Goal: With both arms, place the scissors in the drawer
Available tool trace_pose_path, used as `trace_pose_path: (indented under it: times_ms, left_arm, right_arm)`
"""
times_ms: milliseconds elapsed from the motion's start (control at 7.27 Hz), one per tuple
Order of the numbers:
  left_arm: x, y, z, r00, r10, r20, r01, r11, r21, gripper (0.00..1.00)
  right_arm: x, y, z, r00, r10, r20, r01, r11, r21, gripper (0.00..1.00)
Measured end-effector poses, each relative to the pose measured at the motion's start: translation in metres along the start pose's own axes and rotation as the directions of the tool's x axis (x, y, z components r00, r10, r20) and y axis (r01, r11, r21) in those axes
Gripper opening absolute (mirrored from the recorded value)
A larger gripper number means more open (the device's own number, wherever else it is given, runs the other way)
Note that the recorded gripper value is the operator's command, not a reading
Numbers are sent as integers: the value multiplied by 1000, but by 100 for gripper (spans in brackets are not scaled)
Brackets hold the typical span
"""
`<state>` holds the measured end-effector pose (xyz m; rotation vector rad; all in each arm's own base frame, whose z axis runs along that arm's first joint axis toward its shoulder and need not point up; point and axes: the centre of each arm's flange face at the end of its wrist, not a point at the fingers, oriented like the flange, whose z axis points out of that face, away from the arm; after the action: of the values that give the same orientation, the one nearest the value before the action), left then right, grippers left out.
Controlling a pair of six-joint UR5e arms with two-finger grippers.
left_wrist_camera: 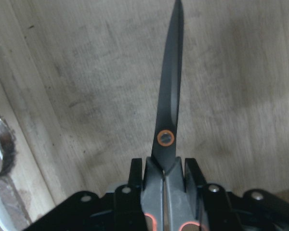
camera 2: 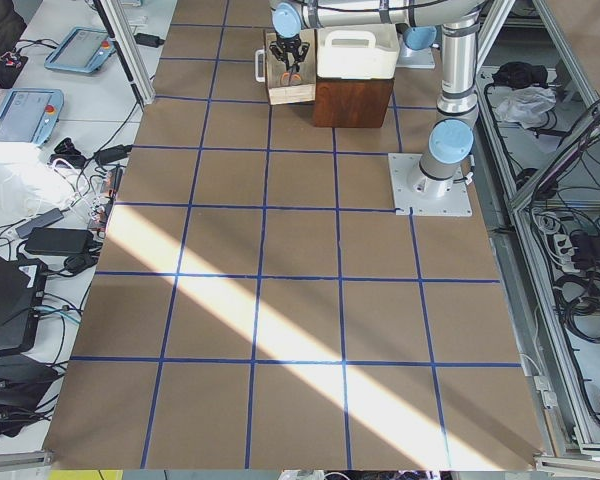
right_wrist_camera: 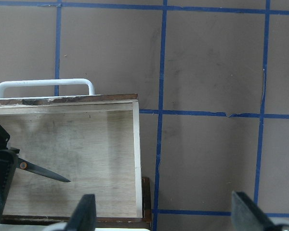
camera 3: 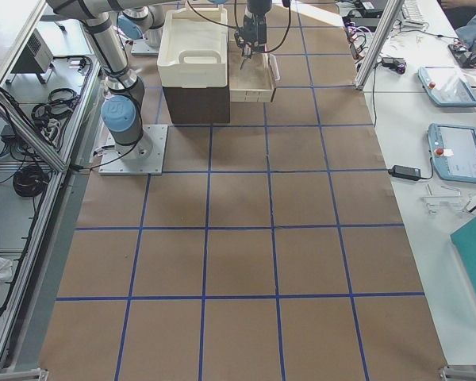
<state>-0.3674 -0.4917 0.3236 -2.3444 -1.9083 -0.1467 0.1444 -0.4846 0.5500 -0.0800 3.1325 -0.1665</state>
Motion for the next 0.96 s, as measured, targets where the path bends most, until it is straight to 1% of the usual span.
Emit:
trace_pose_path:
  times_ms: [138, 275, 413, 688, 826, 963]
  left_arm:
    - [1, -2, 1, 1000, 0, -4, 0, 1000, 8, 77]
    - [2, -5, 2, 1000, -12, -3, 12, 1000, 18, 87]
    - [2, -7, 0, 1000, -31, 5, 31, 999, 25, 88]
    - [7, -8, -16, 998, -48, 37, 47, 998, 33, 87]
    - [10, -7, -31, 995, -82, 63, 79, 996, 40, 86]
    - [14, -4, -50, 981, -170, 92, 166, 985, 55, 86]
  right_arm:
    - [0, 0, 0, 1000, 0, 1, 0, 1000, 1, 100]
    - [0, 0, 0, 1000, 0, 2, 0, 1000, 2, 100]
    - [0, 0, -1, 1000, 0, 3, 0, 1000, 3, 100]
    - [-1, 0, -1, 1000, 0, 6, 0, 1000, 5, 100]
    - [-1, 0, -1, 1000, 0, 7, 0, 1000, 6, 100]
    - [-1, 0, -1, 1000, 0, 8, 0, 1000, 6, 100]
